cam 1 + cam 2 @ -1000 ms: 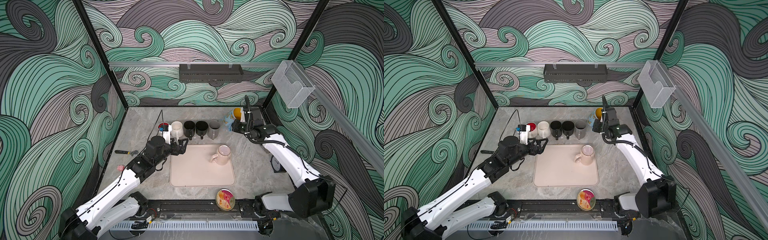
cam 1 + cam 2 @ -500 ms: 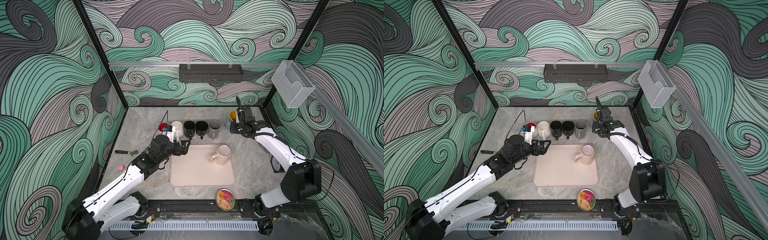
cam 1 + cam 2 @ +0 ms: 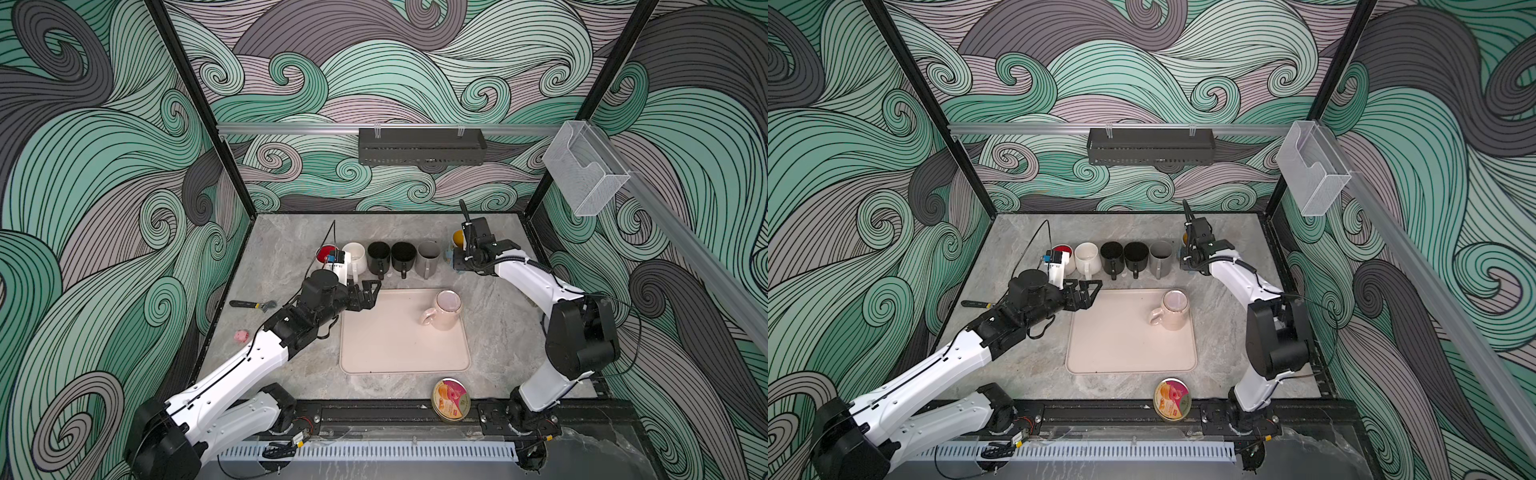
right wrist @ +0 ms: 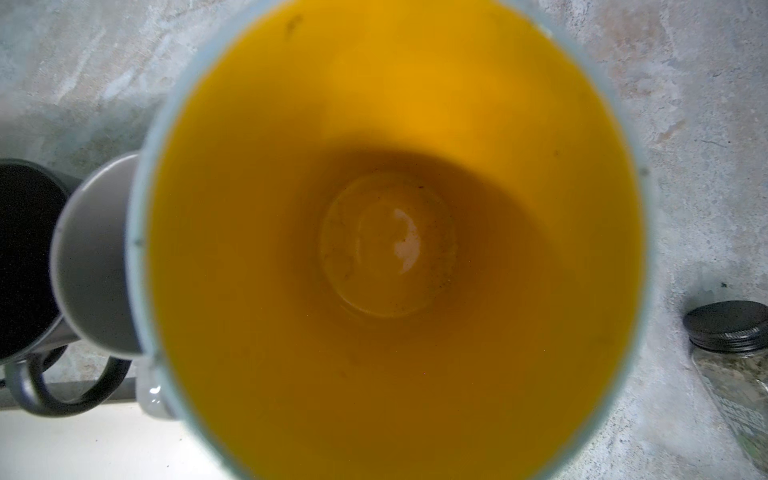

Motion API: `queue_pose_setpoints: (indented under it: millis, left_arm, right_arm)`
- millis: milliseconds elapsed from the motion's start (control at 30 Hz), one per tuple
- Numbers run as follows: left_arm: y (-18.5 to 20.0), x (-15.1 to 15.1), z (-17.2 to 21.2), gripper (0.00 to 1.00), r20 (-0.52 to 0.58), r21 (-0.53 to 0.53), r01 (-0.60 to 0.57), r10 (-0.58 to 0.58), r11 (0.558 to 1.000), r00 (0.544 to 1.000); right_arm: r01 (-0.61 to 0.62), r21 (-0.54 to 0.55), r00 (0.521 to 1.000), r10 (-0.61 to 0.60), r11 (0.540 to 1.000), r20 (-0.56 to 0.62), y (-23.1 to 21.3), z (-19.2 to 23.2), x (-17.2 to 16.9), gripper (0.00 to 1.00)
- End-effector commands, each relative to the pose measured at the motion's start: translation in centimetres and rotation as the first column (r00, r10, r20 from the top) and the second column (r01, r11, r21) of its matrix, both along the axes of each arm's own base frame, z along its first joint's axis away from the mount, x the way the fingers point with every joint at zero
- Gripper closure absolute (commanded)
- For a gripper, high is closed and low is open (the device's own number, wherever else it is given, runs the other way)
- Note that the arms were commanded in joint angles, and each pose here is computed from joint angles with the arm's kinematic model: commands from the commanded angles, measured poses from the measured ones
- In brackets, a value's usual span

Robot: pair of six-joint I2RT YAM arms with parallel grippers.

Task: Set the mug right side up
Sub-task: 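Lower the blue butterfly mug beside the grey mug with the right gripper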

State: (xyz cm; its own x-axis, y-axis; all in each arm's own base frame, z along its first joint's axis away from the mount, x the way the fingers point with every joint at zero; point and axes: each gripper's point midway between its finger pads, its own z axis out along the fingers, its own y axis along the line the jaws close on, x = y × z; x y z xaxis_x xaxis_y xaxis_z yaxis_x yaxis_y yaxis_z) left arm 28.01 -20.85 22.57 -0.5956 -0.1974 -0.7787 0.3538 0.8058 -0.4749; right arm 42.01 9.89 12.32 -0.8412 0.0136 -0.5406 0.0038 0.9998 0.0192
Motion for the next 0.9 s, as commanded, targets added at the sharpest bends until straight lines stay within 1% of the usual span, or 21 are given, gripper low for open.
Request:
queue_pose_setpoints:
  millis: [0, 500, 867]
  left_arm:
    - [-0.1, 0.0, 0.3, 0.04, 0.009, -0.017, 0.006, -0.006, 1.000, 1.000]
    - [-0.3, 0.1, 0.2, 0.04, 0.003, -0.023, 0.007, -0.007, 1.000, 1.000]
    - [0.0, -0.2, -0.2, 0.05, -0.018, -0.018, 0.002, -0.002, 1.000, 1.000]
  right_arm:
    - [0.003, -0.008, 0.993, -0.002, 1.000, 0.115, 0.0, 2.4, 2.4, 1.00]
    - [-0.032, -0.010, 0.998, 0.032, 0.999, 0.053, 1.3, -0.2, 2.1, 1.00]
    - [-0.032, -0.050, 0.999, 0.033, 0.998, 0.027, 1.8, -1.7, 2.0, 1.00]
